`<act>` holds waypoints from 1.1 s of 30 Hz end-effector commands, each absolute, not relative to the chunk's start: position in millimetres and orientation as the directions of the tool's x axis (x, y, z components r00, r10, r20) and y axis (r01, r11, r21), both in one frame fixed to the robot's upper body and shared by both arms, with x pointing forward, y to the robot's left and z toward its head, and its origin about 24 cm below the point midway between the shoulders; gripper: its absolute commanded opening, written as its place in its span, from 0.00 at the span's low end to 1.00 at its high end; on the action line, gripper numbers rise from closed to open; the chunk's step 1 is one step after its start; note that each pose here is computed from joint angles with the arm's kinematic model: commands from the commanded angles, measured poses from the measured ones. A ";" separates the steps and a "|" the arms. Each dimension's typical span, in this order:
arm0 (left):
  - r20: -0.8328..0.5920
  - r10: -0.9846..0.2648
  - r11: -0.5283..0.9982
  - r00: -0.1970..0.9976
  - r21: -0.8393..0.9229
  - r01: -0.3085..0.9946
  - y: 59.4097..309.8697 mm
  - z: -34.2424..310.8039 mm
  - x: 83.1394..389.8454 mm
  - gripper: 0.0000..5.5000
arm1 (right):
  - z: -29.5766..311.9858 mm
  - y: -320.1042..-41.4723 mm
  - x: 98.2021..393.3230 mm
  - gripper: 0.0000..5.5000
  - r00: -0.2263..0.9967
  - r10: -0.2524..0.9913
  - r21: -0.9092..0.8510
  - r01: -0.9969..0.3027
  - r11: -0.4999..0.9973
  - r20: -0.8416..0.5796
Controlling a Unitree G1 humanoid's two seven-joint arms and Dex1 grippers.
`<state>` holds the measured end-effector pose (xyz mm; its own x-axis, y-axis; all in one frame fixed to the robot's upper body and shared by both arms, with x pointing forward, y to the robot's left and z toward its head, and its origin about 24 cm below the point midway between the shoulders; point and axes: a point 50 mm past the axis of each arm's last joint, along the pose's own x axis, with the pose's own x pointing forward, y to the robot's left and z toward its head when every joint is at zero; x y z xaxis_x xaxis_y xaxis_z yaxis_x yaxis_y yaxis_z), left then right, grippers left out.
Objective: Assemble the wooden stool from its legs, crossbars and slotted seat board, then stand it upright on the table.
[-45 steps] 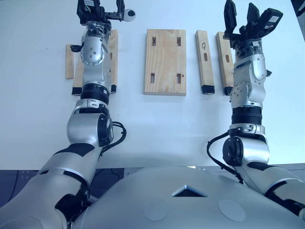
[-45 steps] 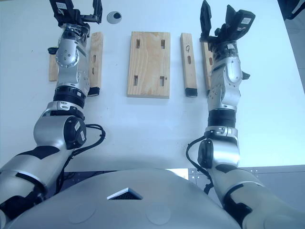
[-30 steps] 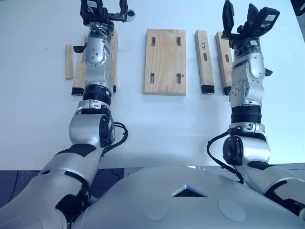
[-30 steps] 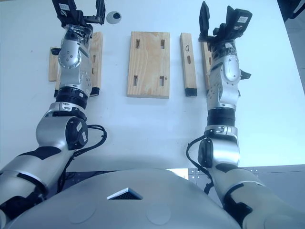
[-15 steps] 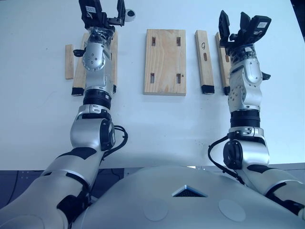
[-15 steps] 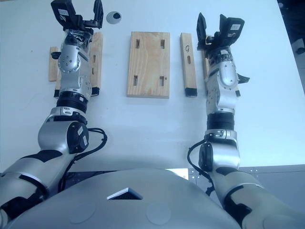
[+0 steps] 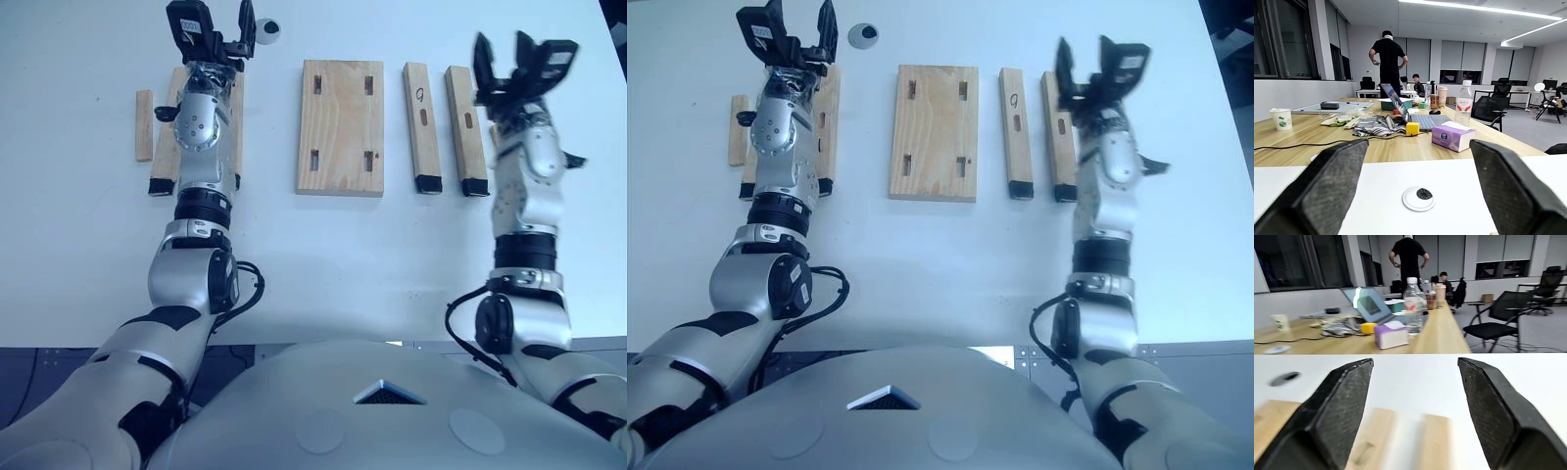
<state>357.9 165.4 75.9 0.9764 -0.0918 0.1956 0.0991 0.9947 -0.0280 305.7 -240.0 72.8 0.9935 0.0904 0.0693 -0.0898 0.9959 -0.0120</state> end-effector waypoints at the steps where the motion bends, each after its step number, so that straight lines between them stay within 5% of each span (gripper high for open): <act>1: 0.186 -0.086 0.996 0.979 -0.007 0.089 172.2 74.0 354.1 0.70 | 62.3 -294.1 258.1 0.58 0.992 0.100 -0.086 -0.107 0.991 -0.080; 6: 0.174 -0.086 0.996 0.981 -0.004 0.088 173.9 69.2 348.0 0.70 | 37.7 -319.4 213.1 0.58 0.954 0.104 -0.008 -0.110 0.994 -0.281; 14: 0.168 -0.102 0.995 0.980 -0.004 0.104 170.6 70.5 347.0 0.70 | 8.1 -309.1 191.2 0.58 0.899 0.138 0.020 -0.142 0.990 -0.417; 21: 0.165 -0.103 0.994 0.981 -0.006 0.106 169.9 70.4 346.5 0.69 | 2.2 -311.2 186.7 0.37 0.886 0.115 -0.032 -0.144 0.989 -0.449; 26: 0.166 -0.116 0.991 0.979 -0.049 0.125 168.9 70.5 346.3 0.69 | 8.2 -307.7 193.6 0.25 0.900 0.141 0.045 -0.134 0.990 -0.412; 29: 0.169 -0.217 0.957 0.962 -0.159 0.243 157.9 74.5 346.0 0.69 | 14.9 -302.4 201.6 0.24 0.919 0.146 0.053 -0.136 0.989 -0.368; 33: 0.195 -0.489 0.738 0.850 -0.426 0.523 123.7 93.5 334.8 0.69 | 65.1 -270.0 240.5 0.24 0.980 0.197 -0.106 -0.197 0.975 -0.013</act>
